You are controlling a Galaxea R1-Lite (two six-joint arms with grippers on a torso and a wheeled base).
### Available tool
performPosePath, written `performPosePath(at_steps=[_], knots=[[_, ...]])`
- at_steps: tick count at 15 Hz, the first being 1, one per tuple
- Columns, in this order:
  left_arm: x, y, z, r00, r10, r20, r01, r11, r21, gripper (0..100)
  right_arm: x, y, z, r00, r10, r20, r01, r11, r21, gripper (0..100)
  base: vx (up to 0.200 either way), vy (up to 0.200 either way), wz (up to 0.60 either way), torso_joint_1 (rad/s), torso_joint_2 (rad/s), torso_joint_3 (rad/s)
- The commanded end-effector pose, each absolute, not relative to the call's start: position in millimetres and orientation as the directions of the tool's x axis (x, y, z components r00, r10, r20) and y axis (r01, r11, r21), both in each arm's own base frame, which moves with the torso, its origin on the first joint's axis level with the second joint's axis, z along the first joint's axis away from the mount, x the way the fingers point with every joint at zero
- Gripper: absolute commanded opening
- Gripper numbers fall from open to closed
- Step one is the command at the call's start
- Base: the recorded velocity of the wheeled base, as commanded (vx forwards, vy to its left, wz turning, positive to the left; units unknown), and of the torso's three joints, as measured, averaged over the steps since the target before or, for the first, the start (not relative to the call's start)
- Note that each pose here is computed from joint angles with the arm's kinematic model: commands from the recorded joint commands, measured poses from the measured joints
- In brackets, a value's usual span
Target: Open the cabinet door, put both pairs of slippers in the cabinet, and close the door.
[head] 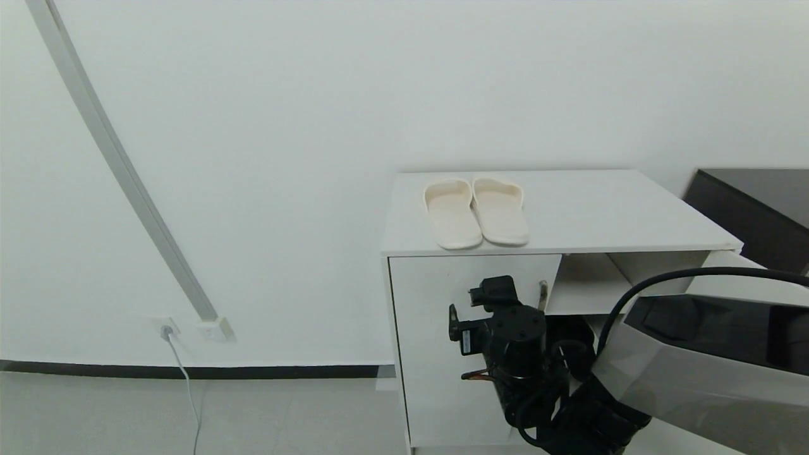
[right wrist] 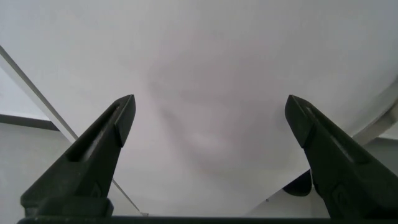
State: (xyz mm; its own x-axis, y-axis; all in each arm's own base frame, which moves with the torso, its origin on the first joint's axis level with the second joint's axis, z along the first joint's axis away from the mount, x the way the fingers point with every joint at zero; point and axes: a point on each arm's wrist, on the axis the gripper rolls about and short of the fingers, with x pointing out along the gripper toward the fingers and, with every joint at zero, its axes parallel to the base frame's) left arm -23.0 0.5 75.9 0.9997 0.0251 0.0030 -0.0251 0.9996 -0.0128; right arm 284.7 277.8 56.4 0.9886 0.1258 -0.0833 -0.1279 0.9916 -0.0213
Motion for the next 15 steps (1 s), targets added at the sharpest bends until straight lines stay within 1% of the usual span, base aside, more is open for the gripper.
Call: performPosePath(at_steps=[1,9,15], knots=[[-22.9,0.5,75.9,1.000,0.025,0.002,-0.025,1.000,-0.012,0,284.9,277.8,56.3,0.989,0.125,-0.083,-0.127,0.992,-0.022,100,0.000,0.000,0.00,0.227,-0.54,-0.315],[-22.9,0.4,75.9,1.000,0.026,0.002,-0.026,1.000,-0.012,0,283.4,276.3,56.7,0.988,0.125,-0.086,-0.128,0.992,-0.023,100,0.000,0.000,0.00,0.250,-0.58,-0.325],[-22.9,0.4,75.9,1.000,0.026,0.002,-0.026,1.000,-0.012,0,282.5,275.4,57.0,0.989,0.125,-0.081,-0.127,0.992,-0.020,100,0.000,0.000,0.00,0.185,-0.40,-0.220]])
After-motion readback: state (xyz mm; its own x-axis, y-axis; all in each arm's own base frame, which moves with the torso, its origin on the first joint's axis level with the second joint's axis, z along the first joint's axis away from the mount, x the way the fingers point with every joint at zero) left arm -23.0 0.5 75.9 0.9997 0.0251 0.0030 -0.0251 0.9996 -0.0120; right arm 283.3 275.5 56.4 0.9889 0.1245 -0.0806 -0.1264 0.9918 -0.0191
